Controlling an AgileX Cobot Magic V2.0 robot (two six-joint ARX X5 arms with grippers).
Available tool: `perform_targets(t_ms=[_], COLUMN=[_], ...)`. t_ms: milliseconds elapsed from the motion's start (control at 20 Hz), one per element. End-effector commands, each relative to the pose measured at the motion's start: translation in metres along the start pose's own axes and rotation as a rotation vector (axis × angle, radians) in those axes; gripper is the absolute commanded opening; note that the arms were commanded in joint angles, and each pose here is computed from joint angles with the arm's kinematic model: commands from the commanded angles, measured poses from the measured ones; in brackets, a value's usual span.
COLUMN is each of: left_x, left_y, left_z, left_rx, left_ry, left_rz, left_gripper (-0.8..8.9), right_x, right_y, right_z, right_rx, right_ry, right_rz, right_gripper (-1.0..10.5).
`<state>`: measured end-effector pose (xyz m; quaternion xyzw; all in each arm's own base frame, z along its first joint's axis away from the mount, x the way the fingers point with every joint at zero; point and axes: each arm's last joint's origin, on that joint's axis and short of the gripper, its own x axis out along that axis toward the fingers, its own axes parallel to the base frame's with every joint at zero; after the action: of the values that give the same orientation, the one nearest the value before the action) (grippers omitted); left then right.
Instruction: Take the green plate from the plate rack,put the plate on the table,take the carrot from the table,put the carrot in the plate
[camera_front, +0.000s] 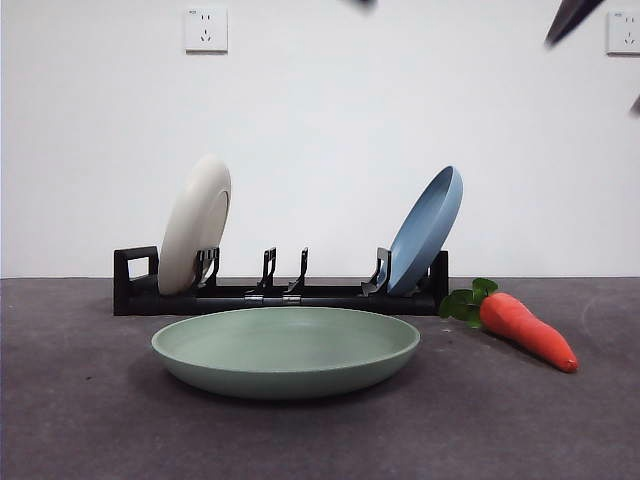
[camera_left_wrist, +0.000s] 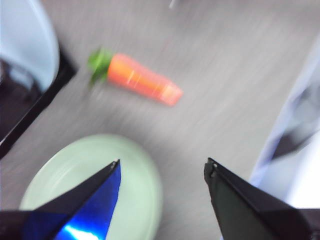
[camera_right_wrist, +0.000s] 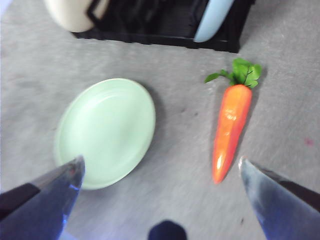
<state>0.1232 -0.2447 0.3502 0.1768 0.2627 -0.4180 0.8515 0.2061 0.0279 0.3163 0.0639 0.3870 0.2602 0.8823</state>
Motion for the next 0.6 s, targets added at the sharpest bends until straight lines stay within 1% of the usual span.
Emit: perform_targets(t_ms=[50, 200, 300, 450, 600], left_x=[-0.034, -0.069, -0.086, -0.099, -0.101], left_y=[0.005, 0.012, 0.015, 0.018, 0.019], left_z=[0.003, 0.001, -0.002, -0.007, -0.011], left_rx=[-0.097, -0.134, -0.153, -0.176, -0.174], left_ry=[-0.083, -0.164, -0.194, -0.194, -0.163], left_rz=[-0.038, -0.067, -0.073, -0.076, -0.071], left_gripper=[2.87, 2.87, 2.87, 2.87, 2.87], right_x=[0.032, 0.079, 0.111, 0.154, 0.181], right_y=[-0.012, -0.024, -0.028, -0.034, -0.039], right_z=[0.007, 0.011, 0.010, 0.006, 0.001], right_rx=[0.014, 0.001, -0.023, -0.061, -0.075], right_ry=[0.051, 0.119, 0.156, 0.183, 0.184], right_rz=[-0.027, -0.070, -0.125, -0.199, -0.245], right_gripper=[6.0, 6.0, 6.0, 6.0, 5.9])
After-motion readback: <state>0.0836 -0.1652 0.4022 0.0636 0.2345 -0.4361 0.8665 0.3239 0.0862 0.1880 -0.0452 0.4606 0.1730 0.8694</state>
